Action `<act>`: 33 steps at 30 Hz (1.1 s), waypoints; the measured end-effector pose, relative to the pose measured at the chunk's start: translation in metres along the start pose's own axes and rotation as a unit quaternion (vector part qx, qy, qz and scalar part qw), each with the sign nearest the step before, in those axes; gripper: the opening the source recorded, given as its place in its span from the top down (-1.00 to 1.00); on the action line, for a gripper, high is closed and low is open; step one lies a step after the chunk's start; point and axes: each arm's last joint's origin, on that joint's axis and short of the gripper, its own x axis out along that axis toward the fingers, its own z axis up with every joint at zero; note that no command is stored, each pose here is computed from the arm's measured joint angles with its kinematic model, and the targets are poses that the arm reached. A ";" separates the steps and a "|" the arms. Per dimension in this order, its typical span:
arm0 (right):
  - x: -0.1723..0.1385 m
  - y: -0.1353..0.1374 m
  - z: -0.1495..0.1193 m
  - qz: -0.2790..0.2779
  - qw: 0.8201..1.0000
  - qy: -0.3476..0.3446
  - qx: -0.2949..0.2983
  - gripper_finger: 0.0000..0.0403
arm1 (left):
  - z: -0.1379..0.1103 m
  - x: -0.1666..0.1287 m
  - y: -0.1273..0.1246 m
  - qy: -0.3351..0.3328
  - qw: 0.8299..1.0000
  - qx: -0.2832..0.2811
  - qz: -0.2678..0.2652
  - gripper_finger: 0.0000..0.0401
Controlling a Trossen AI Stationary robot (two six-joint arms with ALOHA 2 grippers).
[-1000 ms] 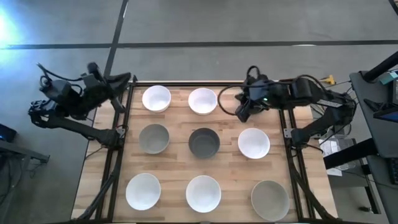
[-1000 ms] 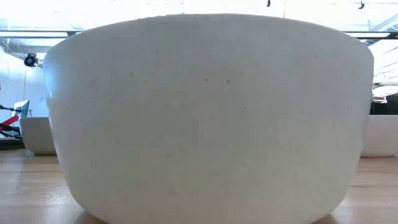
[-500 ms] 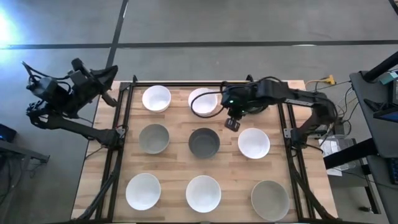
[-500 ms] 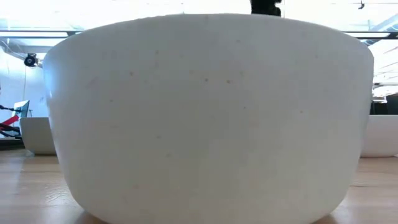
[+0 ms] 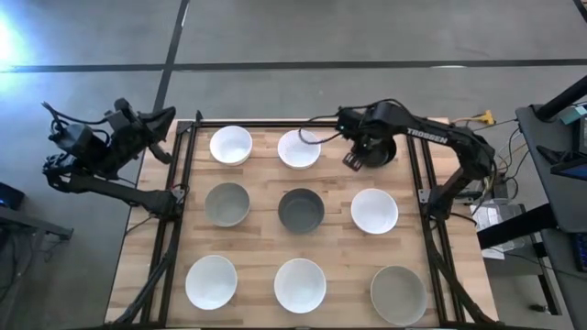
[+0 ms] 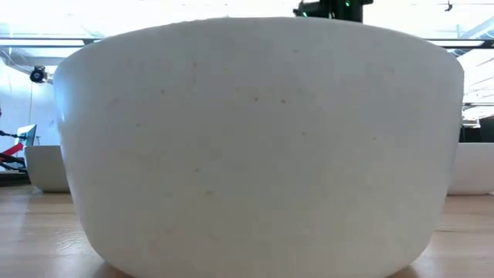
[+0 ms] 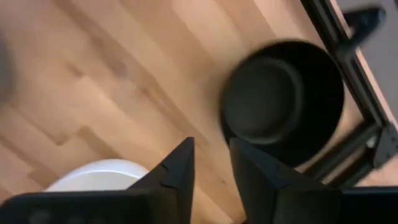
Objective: Nest bowls inside each other
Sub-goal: Stack the black bowl on the gray bowl
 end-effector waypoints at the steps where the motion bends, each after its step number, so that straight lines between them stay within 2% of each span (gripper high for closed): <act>1: 0.003 -0.005 -0.001 -0.001 1.000 0.001 0.009 0.42 | -0.001 -0.001 0.001 -0.001 1.000 -0.002 0.000 1.00; 3: 0.008 -0.014 -0.004 0.005 1.000 0.004 0.025 0.37 | -0.002 -0.002 0.002 -0.002 1.000 -0.016 0.000 1.00; 8: 0.027 -0.029 -0.003 0.071 0.995 0.008 0.063 0.32 | -0.002 -0.003 0.003 -0.004 1.000 -0.030 0.001 1.00; 13: 0.046 -0.035 0.000 0.071 0.994 0.003 0.080 0.32 | -0.001 -0.004 0.005 -0.009 0.999 -0.035 0.002 1.00; 19: 0.068 -0.041 0.005 0.062 0.992 0.035 0.102 0.32 | 0.001 -0.006 0.007 -0.013 0.999 -0.039 0.003 1.00; 33: 0.117 -0.037 0.019 0.053 0.991 0.089 0.080 0.32 | 0.004 -0.003 0.004 -0.023 0.998 -0.053 0.005 1.00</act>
